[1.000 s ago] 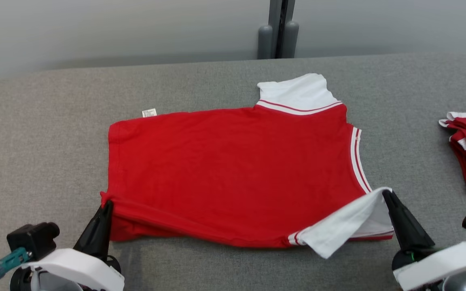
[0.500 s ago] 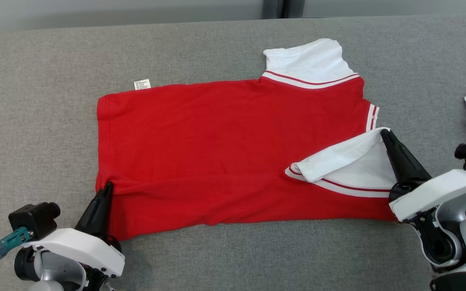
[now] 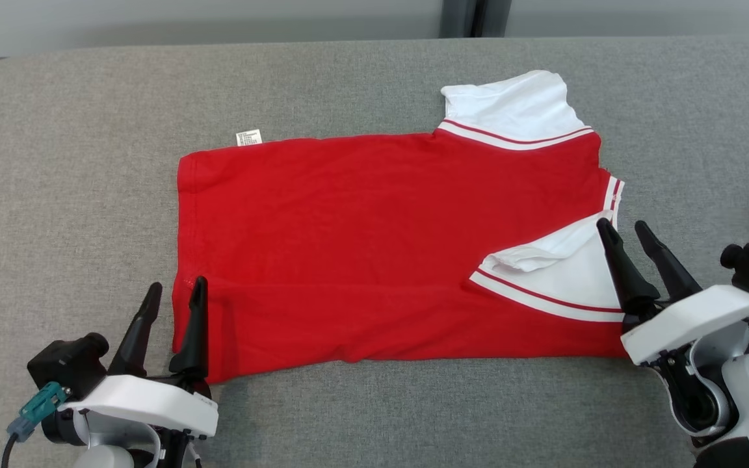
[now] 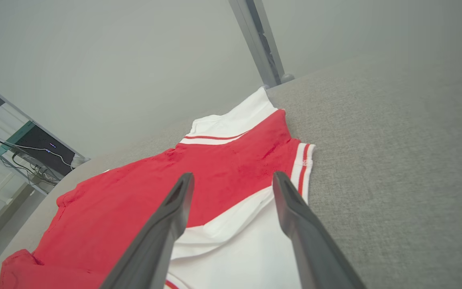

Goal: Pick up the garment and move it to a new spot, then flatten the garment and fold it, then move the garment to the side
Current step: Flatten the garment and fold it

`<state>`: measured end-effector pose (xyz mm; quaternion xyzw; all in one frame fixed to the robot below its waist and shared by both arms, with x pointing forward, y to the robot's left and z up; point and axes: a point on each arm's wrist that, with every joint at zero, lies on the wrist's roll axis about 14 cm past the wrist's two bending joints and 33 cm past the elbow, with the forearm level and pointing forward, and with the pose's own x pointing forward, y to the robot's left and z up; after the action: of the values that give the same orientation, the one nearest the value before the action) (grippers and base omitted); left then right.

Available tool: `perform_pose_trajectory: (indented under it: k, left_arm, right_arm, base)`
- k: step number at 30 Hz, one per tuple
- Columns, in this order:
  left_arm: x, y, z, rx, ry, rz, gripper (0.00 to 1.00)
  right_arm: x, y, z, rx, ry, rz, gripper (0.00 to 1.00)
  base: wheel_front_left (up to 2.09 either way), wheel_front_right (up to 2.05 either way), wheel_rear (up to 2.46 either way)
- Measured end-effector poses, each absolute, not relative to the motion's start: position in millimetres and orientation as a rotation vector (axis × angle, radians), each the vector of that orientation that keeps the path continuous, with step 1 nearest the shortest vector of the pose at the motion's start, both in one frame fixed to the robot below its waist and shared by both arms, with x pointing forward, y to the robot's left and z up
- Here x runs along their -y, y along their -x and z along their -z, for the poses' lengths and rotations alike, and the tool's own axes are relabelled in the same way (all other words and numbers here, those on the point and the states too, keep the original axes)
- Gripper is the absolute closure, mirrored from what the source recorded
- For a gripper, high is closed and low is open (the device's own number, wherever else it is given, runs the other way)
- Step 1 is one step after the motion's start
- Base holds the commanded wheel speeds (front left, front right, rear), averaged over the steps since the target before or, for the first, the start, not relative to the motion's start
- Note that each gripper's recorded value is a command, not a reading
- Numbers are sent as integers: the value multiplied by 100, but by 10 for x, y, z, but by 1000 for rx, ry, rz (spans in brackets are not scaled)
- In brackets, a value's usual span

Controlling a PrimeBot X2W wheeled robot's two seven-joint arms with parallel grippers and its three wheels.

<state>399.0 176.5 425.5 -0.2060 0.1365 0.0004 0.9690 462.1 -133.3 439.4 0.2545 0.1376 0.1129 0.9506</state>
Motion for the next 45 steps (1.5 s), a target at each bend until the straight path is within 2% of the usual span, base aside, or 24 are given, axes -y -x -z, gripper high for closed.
perform_pose_trajectory:
  k: [8,15,27,45]
  left_arm:
    - [-1844,-4046,-4690,-51,343,-35,0]
    - [-1886,-4009,-4833,-2,253,-24,0]
    - [-1865,-3790,-4637,-68,216,-15,0]
    - [-1842,-3790,-4507,-128,197,6,0]
  right_arm:
    - [1554,-4502,-4766,-65,-327,-214,0]
    - [1713,-4296,-5014,44,-185,-175,0]
    - [1893,-3865,-4911,1,-148,-88,0]
    - [1790,-3902,-4837,-53,-127,-120,0]
  base:
    - [0,0,0]
    - [0,0,0]
    - [0,0,0]
    - [0,0,0]
